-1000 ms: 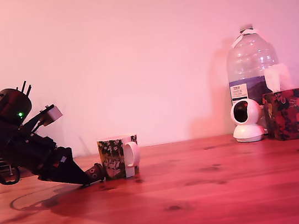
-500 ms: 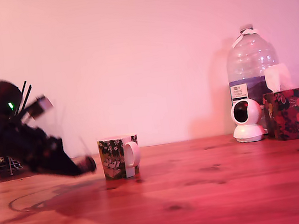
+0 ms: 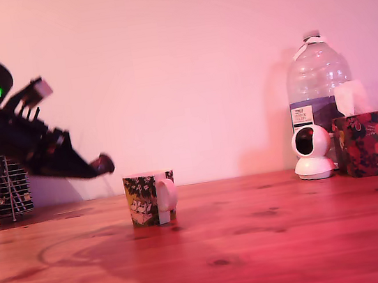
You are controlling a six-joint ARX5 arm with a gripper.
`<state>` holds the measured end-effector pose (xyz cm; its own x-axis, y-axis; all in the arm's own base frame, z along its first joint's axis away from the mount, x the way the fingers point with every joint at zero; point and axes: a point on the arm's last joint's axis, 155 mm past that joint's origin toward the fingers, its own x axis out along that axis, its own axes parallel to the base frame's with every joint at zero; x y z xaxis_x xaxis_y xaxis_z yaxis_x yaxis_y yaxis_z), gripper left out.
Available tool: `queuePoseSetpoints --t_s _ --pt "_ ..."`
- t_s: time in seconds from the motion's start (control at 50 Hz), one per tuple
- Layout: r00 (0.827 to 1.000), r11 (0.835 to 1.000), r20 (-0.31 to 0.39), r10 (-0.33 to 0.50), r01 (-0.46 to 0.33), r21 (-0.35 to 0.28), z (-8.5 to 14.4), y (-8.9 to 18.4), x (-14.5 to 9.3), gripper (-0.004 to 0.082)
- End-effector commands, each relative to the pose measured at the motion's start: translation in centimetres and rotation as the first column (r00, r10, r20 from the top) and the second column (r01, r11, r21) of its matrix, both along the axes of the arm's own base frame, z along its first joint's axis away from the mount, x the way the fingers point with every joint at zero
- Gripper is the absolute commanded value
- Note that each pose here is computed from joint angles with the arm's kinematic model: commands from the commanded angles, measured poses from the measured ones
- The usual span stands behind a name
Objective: Pick up the coffee capsules from the table one by one and drop them inside the nearest coffee cup
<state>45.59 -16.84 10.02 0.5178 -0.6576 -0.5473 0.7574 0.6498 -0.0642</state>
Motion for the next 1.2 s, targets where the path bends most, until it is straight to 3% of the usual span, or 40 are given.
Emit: queuePoseSetpoints --t_s 0.0,0.22,0.5,0.68,0.9,1.06,1.18 --pt "1.0 1.0 0.01 -0.015 0.016 -0.015 0.7 -1.1 -0.2 0.0183" --pt "0.997 0.998 0.039 -0.064 0.065 -0.011 1.7 -3.8 -0.5 0.0183" --pt "0.994 0.997 0.084 -0.071 0.069 0.028 3.7 -6.1 0.3 0.0183" --pt "0.995 0.997 0.075 -0.065 0.061 0.051 4.6 -6.7 0.9 0.0183" --pt "0.998 0.995 0.032 -0.055 0.052 0.09 3.6 -6.9 1.7 0.0183" --pt "0.998 0.992 -0.046 -0.053 0.058 0.116 1.4 -7.1 2.1 0.0183" --pt "0.997 0.986 -0.066 -0.044 0.054 0.156 -0.1 -6.8 2.6 0.0183"
